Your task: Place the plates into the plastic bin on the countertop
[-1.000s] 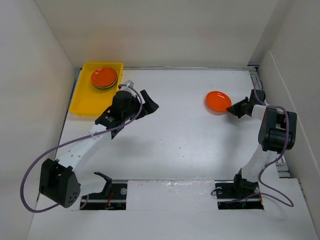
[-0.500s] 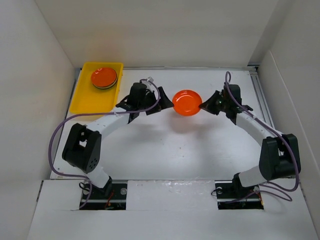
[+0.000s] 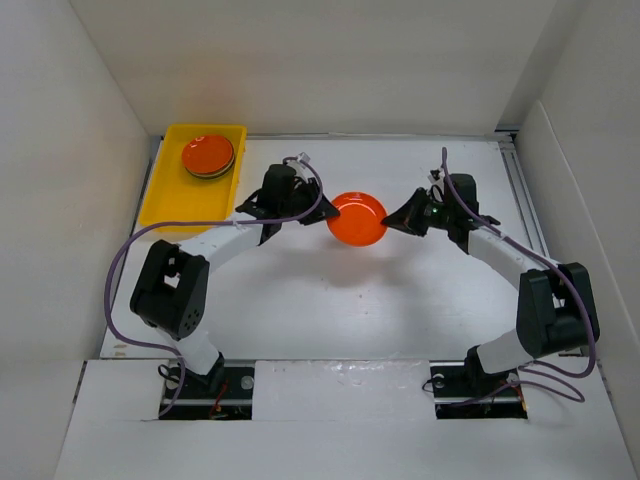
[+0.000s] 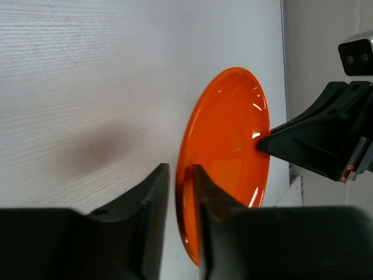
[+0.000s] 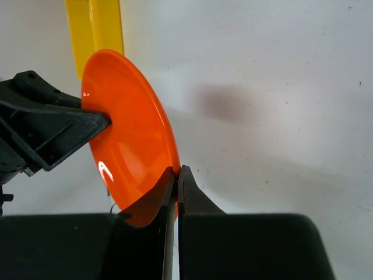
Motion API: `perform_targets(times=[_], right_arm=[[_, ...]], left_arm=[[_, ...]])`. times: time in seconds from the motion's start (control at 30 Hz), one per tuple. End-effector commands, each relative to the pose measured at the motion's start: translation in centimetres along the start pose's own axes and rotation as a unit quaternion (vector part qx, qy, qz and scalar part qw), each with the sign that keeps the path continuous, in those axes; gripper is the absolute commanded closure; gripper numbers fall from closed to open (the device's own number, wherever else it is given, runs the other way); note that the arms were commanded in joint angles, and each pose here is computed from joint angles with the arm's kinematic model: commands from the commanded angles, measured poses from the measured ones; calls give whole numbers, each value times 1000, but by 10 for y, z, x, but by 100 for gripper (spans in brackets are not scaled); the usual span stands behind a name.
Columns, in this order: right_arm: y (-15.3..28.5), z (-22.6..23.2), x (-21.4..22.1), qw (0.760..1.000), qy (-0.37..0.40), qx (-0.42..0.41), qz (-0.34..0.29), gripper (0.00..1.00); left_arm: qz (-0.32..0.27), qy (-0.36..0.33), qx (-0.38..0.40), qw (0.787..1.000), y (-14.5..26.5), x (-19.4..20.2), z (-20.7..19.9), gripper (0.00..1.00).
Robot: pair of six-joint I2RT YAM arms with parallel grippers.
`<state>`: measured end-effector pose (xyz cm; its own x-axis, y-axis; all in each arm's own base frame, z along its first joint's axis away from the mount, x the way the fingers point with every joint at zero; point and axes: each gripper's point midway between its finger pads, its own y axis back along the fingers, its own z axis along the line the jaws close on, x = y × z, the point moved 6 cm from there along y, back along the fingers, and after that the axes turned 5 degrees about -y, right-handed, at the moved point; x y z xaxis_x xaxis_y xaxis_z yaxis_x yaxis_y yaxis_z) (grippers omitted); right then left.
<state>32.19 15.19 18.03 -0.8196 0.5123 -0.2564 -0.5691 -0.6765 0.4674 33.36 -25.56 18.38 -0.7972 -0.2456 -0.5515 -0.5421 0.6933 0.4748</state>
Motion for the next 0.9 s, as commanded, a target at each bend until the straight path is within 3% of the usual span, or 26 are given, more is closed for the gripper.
perform_targets(times=[0.0,0.03,0.13,0.2,0.23,0.37,0.5,0.57,0.6,0.67,0.87], right_arm=[[4,24,-4,998,33,-56,-6,100],[4,24,-4,998,33,-56,-6,100],[5,19,-13,998,28,-44,-28,41],[16,6,-18,998,15,-23,-56,24],[18,1,-19,998,11,-16,-65,2],[22,-19,-9,998,11,6,-68,1],[16,-30,15,999,12,19,-41,1],[15,-35,26,999,15,24,-29,1],[15,-35,31,999,18,22,-24,1],[15,-37,38,999,23,23,-18,1],[20,-41,51,999,44,17,2,1]], left_arm=[[-23,-22,30,999,4,-18,-19,87],[-26,-24,32,999,5,-23,-24,100],[-50,-10,1,999,14,-47,-13,100],[-85,22,-43,995,30,-75,9,100],[-115,35,-75,990,36,-91,21,100],[-235,111,-156,953,86,-160,68,100],[-306,179,-201,913,114,-206,129,100],[-318,195,-236,898,114,-221,169,100],[-332,194,-238,892,119,-239,170,100],[-319,196,-269,887,115,-244,208,100],[-330,223,-282,873,126,-267,259,100]])
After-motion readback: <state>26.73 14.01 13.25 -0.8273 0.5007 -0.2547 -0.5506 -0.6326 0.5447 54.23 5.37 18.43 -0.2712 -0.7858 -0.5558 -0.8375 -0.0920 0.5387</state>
